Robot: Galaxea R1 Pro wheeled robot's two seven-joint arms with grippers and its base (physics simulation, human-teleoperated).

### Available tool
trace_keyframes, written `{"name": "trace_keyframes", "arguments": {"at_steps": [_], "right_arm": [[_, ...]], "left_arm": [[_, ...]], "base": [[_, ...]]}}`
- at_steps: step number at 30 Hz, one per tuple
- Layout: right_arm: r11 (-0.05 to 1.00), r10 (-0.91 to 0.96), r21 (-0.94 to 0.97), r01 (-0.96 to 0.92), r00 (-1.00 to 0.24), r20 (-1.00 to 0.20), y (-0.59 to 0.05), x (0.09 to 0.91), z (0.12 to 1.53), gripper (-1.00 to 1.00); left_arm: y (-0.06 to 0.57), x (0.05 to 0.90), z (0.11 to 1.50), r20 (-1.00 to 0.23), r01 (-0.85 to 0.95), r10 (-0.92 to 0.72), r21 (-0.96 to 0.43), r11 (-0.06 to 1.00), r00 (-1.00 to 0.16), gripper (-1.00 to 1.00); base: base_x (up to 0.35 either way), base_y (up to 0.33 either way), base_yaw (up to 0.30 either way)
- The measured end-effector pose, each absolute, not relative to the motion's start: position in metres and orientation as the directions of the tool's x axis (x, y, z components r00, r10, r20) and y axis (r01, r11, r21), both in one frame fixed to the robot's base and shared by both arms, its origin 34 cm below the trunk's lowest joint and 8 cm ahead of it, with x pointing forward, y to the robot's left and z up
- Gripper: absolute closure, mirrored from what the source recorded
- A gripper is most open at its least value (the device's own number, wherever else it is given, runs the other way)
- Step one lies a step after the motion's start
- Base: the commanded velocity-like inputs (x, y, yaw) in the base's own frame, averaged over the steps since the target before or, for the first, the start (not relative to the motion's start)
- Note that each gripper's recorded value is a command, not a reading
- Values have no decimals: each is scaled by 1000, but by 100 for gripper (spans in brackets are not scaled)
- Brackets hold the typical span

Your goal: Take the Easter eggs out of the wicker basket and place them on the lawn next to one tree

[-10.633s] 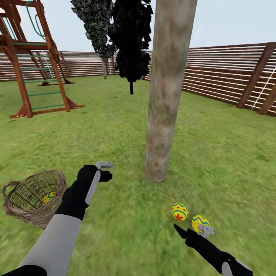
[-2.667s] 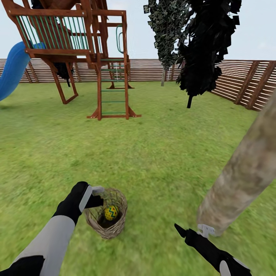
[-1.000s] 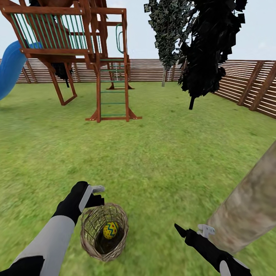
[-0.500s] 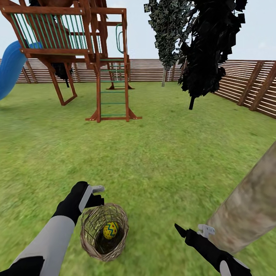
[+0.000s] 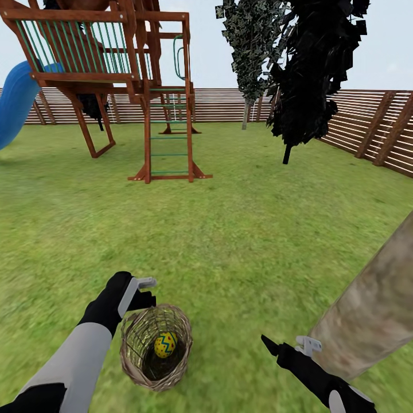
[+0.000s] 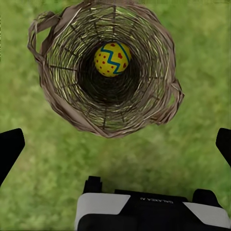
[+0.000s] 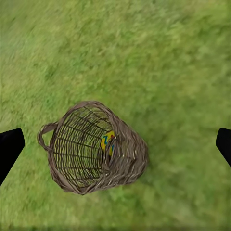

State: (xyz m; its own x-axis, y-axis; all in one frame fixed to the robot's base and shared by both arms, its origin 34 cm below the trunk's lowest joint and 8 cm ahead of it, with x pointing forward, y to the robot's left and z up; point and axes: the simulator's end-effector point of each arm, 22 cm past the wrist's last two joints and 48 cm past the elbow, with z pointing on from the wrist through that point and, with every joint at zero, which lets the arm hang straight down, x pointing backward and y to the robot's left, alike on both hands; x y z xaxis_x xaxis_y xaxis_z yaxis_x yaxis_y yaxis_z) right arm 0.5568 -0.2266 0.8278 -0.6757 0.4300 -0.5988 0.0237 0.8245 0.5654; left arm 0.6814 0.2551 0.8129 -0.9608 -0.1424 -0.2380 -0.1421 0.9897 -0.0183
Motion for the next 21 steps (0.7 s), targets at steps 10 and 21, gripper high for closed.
{"name": "trace_keyframes", "arguments": {"at_steps": [10, 21], "right_arm": [[824, 430, 567, 19, -674, -601, -226, 559, 822, -100], [820, 432, 572, 6, -663, -611, -225, 566, 818, -100]], "left_arm": [[248, 688, 807, -255, -136, -145, -50, 989, -956, -100], [244, 701, 797, -298, -133, -150, -77, 988, -943, -100]], "base": [[0, 0, 0], [0, 0, 0]]}}
